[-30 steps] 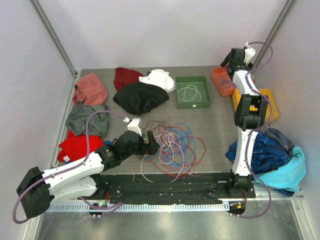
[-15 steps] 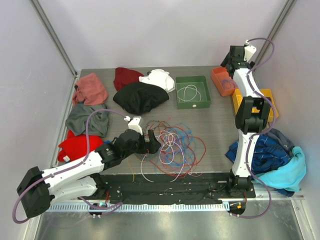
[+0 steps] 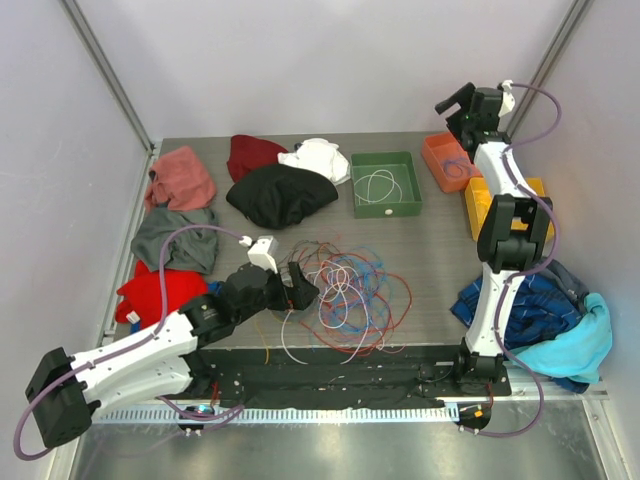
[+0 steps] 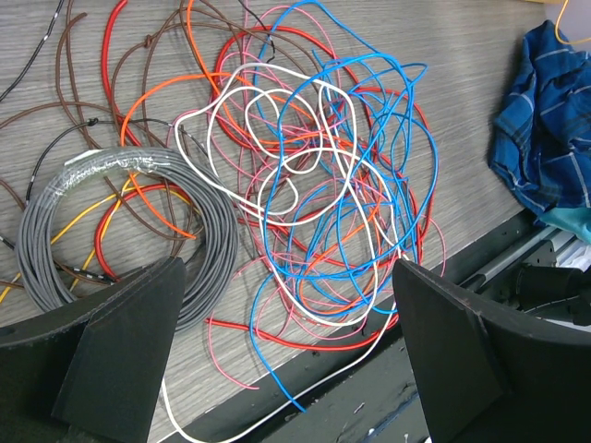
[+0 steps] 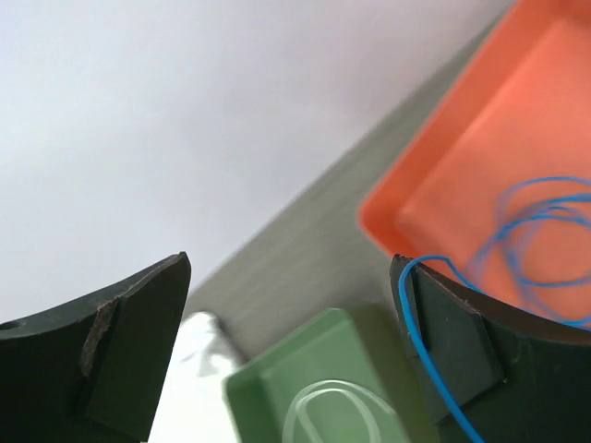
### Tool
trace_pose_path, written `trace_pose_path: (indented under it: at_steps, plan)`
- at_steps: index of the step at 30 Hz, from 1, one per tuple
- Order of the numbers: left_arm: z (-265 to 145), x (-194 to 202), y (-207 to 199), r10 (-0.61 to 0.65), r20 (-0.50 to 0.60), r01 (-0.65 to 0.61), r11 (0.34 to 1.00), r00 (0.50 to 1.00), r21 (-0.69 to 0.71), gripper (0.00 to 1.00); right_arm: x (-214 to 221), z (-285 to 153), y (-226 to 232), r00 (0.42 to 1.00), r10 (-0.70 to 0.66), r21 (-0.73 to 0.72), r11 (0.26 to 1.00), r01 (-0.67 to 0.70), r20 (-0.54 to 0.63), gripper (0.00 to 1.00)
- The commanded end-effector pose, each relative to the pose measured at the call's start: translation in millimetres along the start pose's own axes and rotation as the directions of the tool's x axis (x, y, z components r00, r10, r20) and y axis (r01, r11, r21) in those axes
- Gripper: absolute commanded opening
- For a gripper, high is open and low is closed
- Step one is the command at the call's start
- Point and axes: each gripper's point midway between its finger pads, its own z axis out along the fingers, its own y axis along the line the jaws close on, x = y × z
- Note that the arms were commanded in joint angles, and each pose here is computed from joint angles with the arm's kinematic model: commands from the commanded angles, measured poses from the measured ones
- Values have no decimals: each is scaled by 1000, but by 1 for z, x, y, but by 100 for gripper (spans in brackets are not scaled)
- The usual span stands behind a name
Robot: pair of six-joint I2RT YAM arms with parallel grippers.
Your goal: Untangle the cables
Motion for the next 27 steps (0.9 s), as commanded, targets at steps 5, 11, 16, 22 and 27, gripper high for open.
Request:
trace_pose_path:
  at_steps: [5,11,16,22,27]
  plan:
    - [2,-5,-1,10,27,-10,1000,1000,4,100,-21,-6,69,925,353,-327,865,-381,-143,100]
    - [5,-2,-5,12,8,-12,1000,1000,18,100,-28,-23,97,913,356,-486,773,-409,-201,98]
    - [2,-3,-5,7,13,-7,1000,1000,25,100,-31,-24,68,996,89,-413,908,-71,24,96]
    - [2,-1,-3,3,27,-4,999,1000,35,100,-45,-52,59,972,144,-576,817,-9,188,100]
    - [6,1,-8,13,6,-13,999,1000,45,100,-65,-95,71,828,518,-896,231,-379,-217,91]
